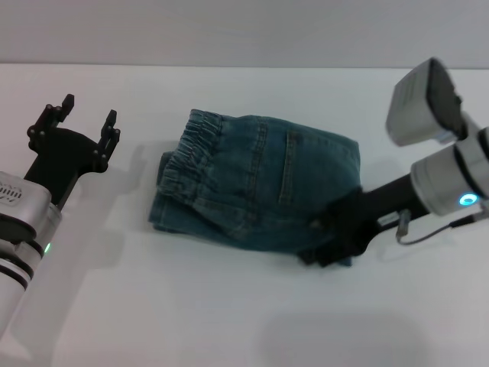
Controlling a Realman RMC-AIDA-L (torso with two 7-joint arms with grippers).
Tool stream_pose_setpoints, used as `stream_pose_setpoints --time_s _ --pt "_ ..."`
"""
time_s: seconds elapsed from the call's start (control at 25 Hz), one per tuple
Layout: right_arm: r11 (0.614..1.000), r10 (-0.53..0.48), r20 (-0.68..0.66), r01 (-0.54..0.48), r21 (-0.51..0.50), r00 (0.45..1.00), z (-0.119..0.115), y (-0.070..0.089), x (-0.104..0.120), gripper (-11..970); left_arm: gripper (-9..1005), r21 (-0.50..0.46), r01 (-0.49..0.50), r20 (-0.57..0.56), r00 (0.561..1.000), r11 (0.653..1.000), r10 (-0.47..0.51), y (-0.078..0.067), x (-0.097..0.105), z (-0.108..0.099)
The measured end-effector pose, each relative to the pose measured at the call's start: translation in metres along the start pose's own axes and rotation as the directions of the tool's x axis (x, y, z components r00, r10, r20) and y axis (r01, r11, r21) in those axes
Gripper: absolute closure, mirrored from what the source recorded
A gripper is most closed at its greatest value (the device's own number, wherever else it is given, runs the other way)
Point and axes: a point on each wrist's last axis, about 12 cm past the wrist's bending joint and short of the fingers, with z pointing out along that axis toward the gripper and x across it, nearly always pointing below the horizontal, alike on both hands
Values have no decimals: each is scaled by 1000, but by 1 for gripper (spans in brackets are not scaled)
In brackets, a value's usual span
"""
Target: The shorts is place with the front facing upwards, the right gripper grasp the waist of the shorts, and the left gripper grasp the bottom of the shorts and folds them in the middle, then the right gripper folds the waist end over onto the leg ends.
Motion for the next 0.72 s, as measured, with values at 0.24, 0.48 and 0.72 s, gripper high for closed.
stream_pose_setpoints --time_s 0.24,0.48,0.72 --pt "999 -35 16 35 -3 999 -19 3 -2 265 368 1 0 -2 1000 1000 0 0 0 1" --pt "991 -129 107 132 -17 986 -45 21 1 264 368 -2 27 8 1000 1000 -27 0 -2 2" --pt "965 -220 482 118 233 848 -78 13 37 264 368 -1 47 32 998 999 -47 0 -5 2"
